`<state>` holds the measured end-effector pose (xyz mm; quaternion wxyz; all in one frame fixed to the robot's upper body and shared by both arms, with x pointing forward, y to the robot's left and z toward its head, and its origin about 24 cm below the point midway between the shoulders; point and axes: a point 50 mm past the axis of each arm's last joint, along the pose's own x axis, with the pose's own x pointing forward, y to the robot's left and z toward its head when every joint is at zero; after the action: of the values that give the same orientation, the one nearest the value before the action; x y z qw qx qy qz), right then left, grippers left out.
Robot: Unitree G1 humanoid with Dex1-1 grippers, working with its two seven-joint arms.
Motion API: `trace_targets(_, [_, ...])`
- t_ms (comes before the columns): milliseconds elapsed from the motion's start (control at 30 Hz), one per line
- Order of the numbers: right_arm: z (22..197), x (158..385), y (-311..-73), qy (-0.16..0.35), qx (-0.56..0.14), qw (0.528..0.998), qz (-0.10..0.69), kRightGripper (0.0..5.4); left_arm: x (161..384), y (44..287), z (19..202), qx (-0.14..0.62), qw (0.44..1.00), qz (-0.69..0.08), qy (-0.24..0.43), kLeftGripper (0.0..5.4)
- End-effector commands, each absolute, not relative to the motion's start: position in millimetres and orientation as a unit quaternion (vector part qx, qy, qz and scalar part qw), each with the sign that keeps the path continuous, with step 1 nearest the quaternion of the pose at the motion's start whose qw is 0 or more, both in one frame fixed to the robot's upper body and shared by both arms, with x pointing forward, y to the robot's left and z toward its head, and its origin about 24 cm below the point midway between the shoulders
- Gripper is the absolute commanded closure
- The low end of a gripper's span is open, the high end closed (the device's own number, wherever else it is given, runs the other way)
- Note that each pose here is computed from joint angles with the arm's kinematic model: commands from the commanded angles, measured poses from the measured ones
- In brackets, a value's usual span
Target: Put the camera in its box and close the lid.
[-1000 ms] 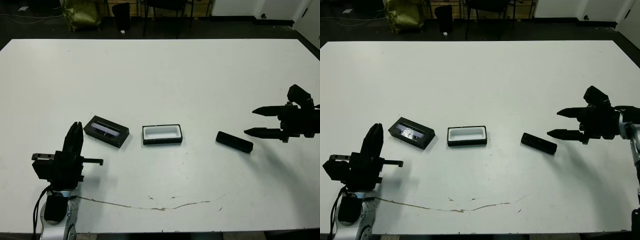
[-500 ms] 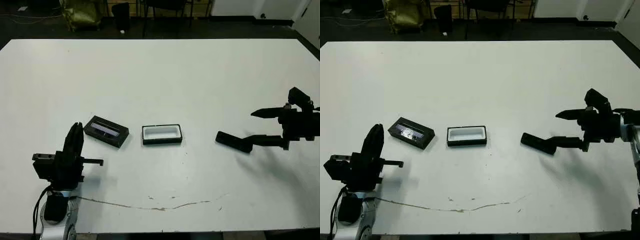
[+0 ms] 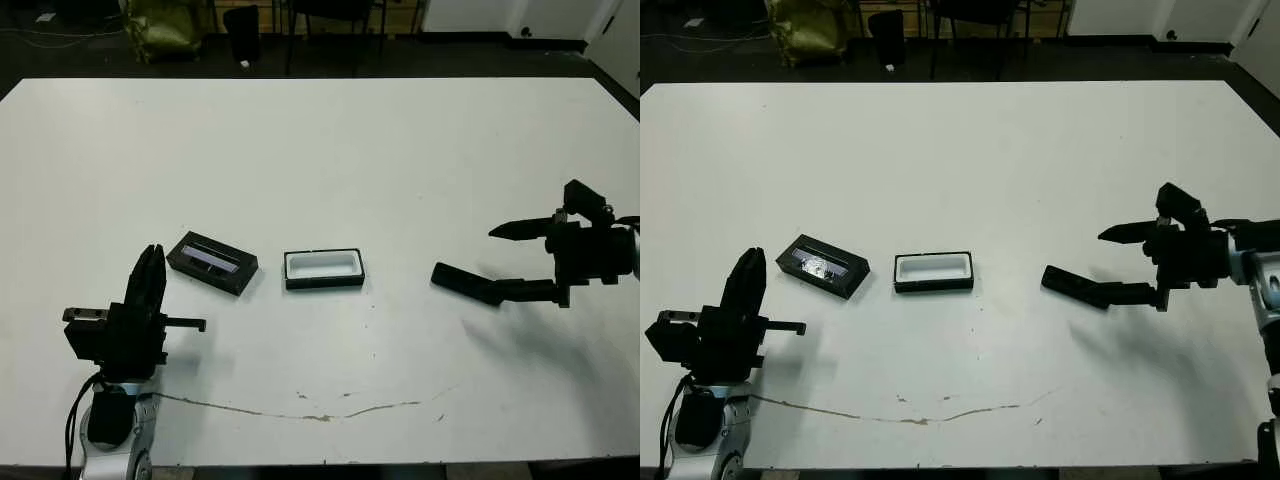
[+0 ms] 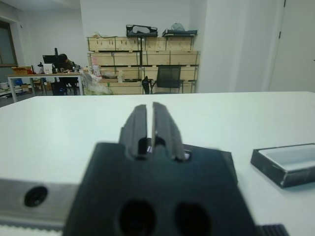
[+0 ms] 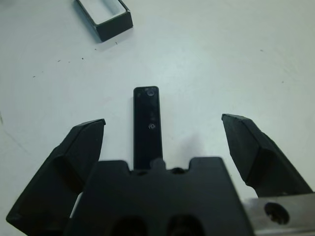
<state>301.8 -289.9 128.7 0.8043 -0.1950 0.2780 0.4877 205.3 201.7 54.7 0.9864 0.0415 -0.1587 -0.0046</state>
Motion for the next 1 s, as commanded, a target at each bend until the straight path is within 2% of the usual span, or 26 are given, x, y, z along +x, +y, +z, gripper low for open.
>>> trace_targets(33, [118.0,298.0,-290.5,0.300,-0.204,0.799,0.479,0.01,203.7,204.5,49.6,0.050,0.989,-0.003,-0.141,5.40])
trace_targets(367, [102.9,296.8,-284.9,0.319,-0.199,0.789,0.485,0.01,204.0,204.3,48.2,0.043,0.989,0.000,-0.143,5.40])
trace_targets(533, [94.7,295.2,-283.4,0.312,-0.180,0.783,0.507,0.01,203.6,204.2,49.0,0.050,0.988,-0.001,-0.143,5.40])
trace_targets(633, [84.5,293.4,-284.7,0.292,-0.139,0.781,0.534,0.01,204.5,204.3,47.7,0.046,0.988,0.000,-0.148,5.40])
trace_targets(733, [77.4,294.1,-285.5,0.288,-0.134,0.780,0.540,0.01,204.7,204.7,47.3,0.043,0.989,-0.006,-0.144,5.40])
trace_targets(867, [76.5,293.1,-283.1,0.282,-0.133,0.777,0.546,0.01,204.0,204.2,48.6,0.050,0.988,0.000,-0.145,5.40])
trace_targets(1000, [73.4,291.0,-282.0,0.282,-0.127,0.774,0.552,0.58,203.7,203.8,48.2,0.045,0.989,0.000,-0.144,5.40])
